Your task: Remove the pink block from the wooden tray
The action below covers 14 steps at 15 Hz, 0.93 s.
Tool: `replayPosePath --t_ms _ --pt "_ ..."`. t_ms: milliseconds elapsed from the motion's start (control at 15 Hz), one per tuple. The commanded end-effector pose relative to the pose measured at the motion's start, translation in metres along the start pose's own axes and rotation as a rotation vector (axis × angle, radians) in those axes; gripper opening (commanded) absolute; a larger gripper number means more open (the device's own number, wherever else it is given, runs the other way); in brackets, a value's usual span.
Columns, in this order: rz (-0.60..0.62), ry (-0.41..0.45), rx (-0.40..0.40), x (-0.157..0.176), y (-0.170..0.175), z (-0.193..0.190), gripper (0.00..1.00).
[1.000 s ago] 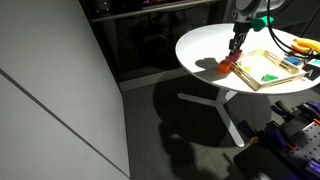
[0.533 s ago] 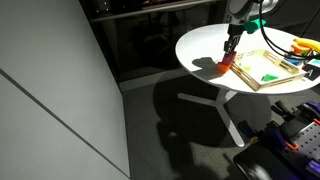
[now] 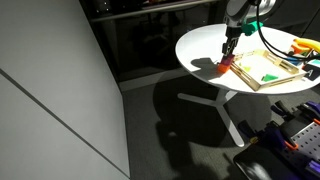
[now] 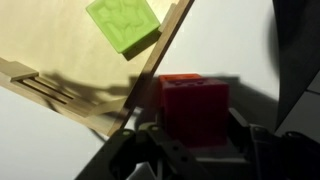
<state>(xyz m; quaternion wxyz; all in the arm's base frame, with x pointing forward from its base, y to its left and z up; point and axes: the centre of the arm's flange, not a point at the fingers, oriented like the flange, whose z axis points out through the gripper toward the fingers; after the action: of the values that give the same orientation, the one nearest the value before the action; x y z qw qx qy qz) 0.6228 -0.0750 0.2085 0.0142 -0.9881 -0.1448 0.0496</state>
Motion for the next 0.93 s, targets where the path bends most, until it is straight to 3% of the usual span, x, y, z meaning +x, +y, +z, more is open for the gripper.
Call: replayPosePath --t_ms 0,67,467,867 --pt "0.006 -0.001 0.019 -0.001 0.004 -0.013 0.95" --pt "0.003 0.006 0.020 -0.003 0.004 -0.015 1.00" --pt "0.005 0.054 0.042 -0.019 0.003 -0.038 1.00" --pt "0.092 -0.011 0.041 -0.052 0.003 -0.051 1.00"
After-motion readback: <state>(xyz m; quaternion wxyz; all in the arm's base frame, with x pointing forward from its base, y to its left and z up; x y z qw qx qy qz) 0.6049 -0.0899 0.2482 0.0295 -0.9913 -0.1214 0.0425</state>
